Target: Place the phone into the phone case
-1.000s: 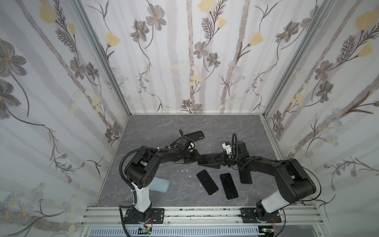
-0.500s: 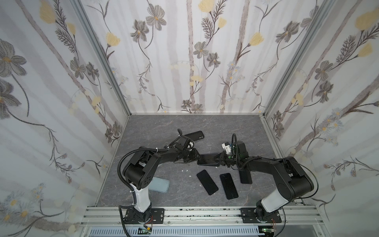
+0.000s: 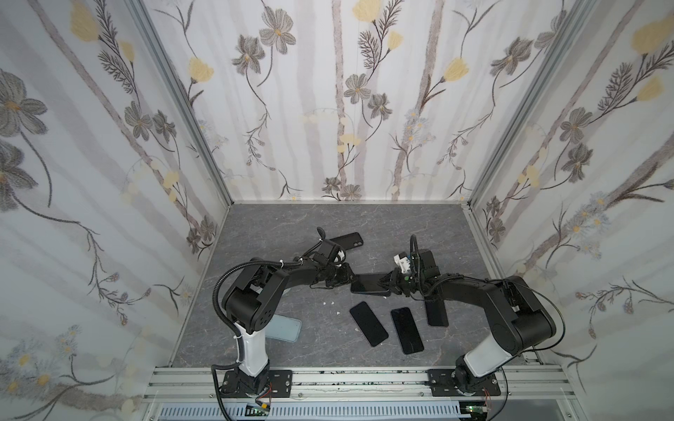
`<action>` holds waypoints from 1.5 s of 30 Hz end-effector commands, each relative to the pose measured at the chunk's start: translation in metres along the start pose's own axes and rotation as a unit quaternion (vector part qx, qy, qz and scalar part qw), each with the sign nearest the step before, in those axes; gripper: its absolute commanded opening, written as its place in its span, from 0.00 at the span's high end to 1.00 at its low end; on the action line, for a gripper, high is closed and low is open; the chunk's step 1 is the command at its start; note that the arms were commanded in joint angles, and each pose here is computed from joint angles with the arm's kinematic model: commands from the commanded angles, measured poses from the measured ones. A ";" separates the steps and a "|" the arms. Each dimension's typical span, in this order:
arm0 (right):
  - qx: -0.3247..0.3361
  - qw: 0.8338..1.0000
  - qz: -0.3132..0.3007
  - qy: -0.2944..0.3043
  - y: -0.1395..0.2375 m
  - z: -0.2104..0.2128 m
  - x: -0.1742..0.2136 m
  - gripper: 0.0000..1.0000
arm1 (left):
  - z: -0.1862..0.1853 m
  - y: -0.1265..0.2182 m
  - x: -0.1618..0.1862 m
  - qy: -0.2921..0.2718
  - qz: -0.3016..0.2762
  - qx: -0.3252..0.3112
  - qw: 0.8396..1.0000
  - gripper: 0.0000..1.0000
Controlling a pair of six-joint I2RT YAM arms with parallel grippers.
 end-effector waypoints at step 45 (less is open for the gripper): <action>0.219 0.974 0.017 0.060 0.024 -0.017 -0.020 0.59 | 0.009 0.009 0.007 -0.021 0.014 -0.017 1.000 0.73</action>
Point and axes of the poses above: each gripper's point midway between its finger pads, its own y axis back along the fingers, its own z axis along the line the jaws close on, x = y × z, the point moved 2 cm from there along y, back along the fingers, and after that the axes turned 9 degrees about y, right-handed, at the moved point
